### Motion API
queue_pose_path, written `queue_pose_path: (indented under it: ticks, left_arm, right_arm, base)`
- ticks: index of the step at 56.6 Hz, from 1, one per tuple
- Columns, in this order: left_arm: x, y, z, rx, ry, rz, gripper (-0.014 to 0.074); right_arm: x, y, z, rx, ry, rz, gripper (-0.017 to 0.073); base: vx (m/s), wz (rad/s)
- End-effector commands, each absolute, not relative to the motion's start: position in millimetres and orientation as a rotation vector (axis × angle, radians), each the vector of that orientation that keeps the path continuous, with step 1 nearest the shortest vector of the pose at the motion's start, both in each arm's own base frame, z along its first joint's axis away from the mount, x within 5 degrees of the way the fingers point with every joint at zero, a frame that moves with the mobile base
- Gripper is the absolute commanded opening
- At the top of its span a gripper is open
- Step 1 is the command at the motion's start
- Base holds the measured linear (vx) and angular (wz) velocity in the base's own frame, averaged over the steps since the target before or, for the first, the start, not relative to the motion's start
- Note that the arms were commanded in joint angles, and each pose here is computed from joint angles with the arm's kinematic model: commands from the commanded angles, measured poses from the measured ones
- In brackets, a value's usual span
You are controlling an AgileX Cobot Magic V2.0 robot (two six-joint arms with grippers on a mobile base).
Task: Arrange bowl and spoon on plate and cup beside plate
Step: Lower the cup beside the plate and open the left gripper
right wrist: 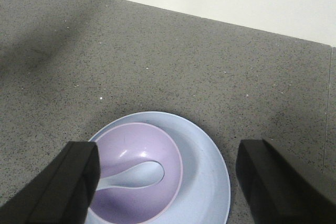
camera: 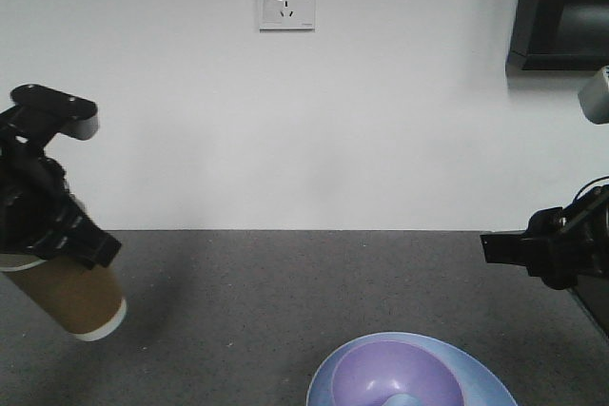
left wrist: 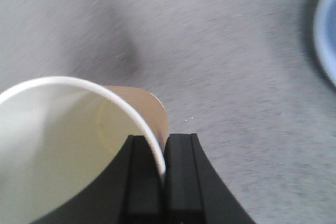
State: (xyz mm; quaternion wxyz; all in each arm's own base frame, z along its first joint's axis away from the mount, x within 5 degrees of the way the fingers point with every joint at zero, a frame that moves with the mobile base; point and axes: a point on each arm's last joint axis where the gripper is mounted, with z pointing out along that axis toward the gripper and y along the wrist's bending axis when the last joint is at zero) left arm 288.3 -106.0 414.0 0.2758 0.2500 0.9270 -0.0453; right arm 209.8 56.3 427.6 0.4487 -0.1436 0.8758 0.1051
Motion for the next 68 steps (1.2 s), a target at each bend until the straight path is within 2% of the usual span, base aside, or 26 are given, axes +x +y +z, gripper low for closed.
queue_pose_path:
  ticks: [1,20,35,53,68]
  left_arm:
    - [278,-127,428,0.729,2.423,-0.162,0.0000]
    - [279,-204,389,0.968,2.440,-0.218,0.0000]
    - [271,-245,367,1.086,2.436,-0.246,0.0000]
    - [266,-265,364,1.117,2.415,-0.211,0.0000]
    - [268,-266,357,1.133,2.460,-0.192,0.0000]
  right_arm:
    - [207,55,447,-0.327,2.051,0.268,0.0584]
    - [206,56,446,-0.328,2.066,0.286,0.0584]
    - [206,56,446,-0.329,2.069,0.286,0.0584]
    - [206,56,445,-0.329,2.071,0.286,0.0584]
    - [206,56,445,-0.330,2.074,0.286,0.0584]
  base:
    - [0.00,0.00]
    - [0.00,0.00]
    - [0.00,0.00]
    - [0.00,0.00]
    - [0.00,0.00]
